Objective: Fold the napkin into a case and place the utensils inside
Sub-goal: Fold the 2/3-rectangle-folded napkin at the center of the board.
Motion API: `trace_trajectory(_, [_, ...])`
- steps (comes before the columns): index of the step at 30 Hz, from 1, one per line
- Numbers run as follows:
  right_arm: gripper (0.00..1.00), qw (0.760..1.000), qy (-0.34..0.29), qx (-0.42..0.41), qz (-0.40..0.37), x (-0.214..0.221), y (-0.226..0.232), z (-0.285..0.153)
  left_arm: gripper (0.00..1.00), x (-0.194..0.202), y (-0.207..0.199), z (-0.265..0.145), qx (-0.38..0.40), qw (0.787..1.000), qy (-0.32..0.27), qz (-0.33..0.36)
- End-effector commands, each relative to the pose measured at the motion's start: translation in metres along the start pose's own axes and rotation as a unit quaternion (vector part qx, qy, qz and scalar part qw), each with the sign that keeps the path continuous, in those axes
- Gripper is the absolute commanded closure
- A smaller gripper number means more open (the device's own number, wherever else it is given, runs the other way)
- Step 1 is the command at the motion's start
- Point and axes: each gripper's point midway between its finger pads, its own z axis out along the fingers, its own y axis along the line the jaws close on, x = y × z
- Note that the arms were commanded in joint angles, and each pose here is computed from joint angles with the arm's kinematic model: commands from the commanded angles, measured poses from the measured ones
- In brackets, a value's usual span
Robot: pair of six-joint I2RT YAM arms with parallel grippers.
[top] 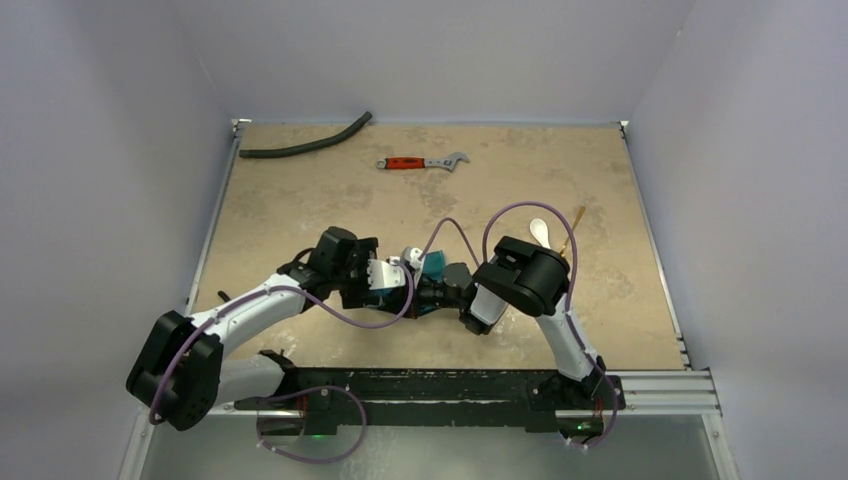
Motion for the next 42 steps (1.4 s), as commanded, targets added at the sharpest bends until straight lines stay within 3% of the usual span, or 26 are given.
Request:
trace_trajectory(1, [0.82,0.986,-0.124,-0.083,-0.076,-0.065,0.035,-0.001,0.01,-0.005,0.022,-0.001,-0.037,0.999,-0.004,-0.015])
trace_trajectory(9, [0.72,0.987,-0.117,-0.109,-0.034,-0.056,0.044,-0.002,0.01,0.0,0.012,-0.001,-0.021,1.0,0.001,-0.016])
trace_trajectory(21, [0.82,0.99,-0.108,-0.083,0.025,-0.065,0.035,0.007,0.02,0.001,0.002,-0.005,-0.009,1.0,-0.005,-0.015])
trace_trajectory(25, [0.99,0.993,-0.091,-0.069,0.043,-0.058,0.027,0.013,0.01,-0.004,0.004,-0.008,-0.009,1.0,-0.014,-0.017])
trace_trajectory(33, [1.0,0.996,-0.032,0.006,0.082,-0.03,-0.002,0.018,0.01,-0.009,-0.004,-0.017,0.007,0.999,-0.028,-0.037])
trace_trajectory(39, [1.0,0.996,0.021,0.059,0.07,-0.014,-0.021,0.018,0.02,-0.011,0.028,-0.028,-0.029,0.993,-0.033,-0.111])
trace_trajectory(42, [1.0,0.994,0.043,0.053,0.079,-0.006,-0.02,0.018,0.01,-0.006,0.023,-0.022,-0.008,0.991,-0.019,-0.131])
